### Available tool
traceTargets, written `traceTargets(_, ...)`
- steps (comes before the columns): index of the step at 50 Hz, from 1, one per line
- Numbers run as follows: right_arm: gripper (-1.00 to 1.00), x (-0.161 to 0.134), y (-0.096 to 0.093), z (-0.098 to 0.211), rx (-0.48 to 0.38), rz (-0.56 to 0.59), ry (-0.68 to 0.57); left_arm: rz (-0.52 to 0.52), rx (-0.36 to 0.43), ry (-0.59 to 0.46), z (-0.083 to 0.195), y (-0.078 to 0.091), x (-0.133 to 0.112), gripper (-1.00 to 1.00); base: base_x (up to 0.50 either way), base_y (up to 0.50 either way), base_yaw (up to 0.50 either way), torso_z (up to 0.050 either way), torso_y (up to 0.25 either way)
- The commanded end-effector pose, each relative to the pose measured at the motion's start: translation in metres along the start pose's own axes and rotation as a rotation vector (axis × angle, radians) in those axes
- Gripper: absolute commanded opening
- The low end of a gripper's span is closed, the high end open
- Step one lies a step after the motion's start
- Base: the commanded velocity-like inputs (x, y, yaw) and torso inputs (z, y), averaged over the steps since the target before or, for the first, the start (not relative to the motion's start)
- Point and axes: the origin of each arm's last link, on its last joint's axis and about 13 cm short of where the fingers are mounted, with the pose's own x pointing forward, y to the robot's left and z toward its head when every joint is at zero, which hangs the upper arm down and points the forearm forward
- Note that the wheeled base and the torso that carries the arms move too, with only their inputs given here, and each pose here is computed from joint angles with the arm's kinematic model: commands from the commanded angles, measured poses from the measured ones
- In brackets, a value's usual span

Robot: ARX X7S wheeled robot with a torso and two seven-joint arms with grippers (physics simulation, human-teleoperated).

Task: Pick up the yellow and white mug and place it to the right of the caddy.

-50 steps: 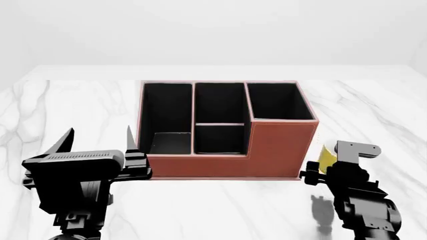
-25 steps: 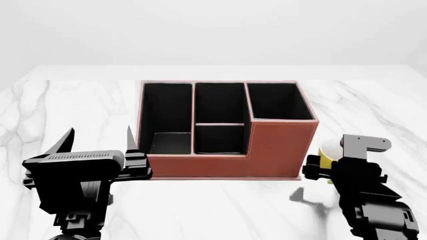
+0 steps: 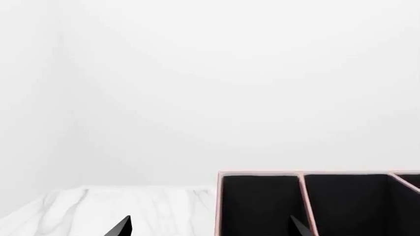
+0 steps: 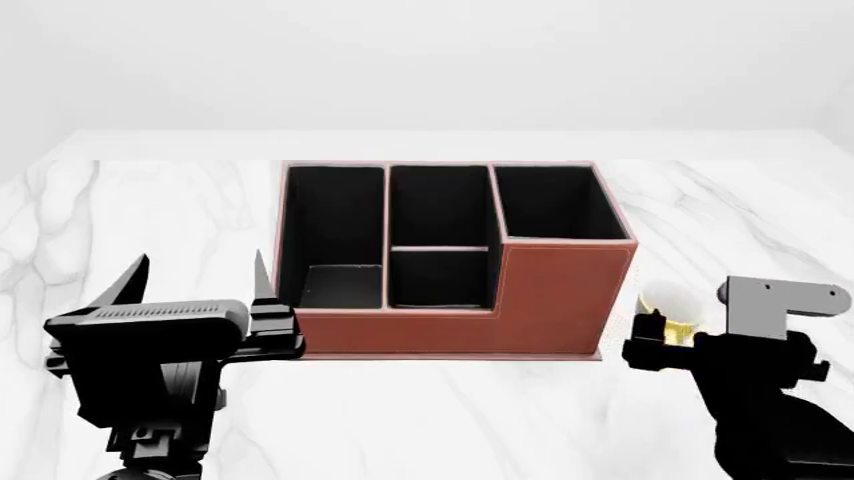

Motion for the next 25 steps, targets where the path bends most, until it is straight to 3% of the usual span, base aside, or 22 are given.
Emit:
traceTargets(1,1.00,-0.043,-0.004,0.003,0.005,-0.009,-0.094,-0.011,-0.009,0.002,-0.001,0.000,0.000,1.00,0.00,0.00,0.00,0.000,0.000)
traceTargets(25,1.00,-0.125,-0.003,0.010,-0.029,-0.033,-0.296,-0.009,-0.009,-0.003,0.000,0.000,-0.001,1.00,0.00,0.00,0.00,0.000,0.000)
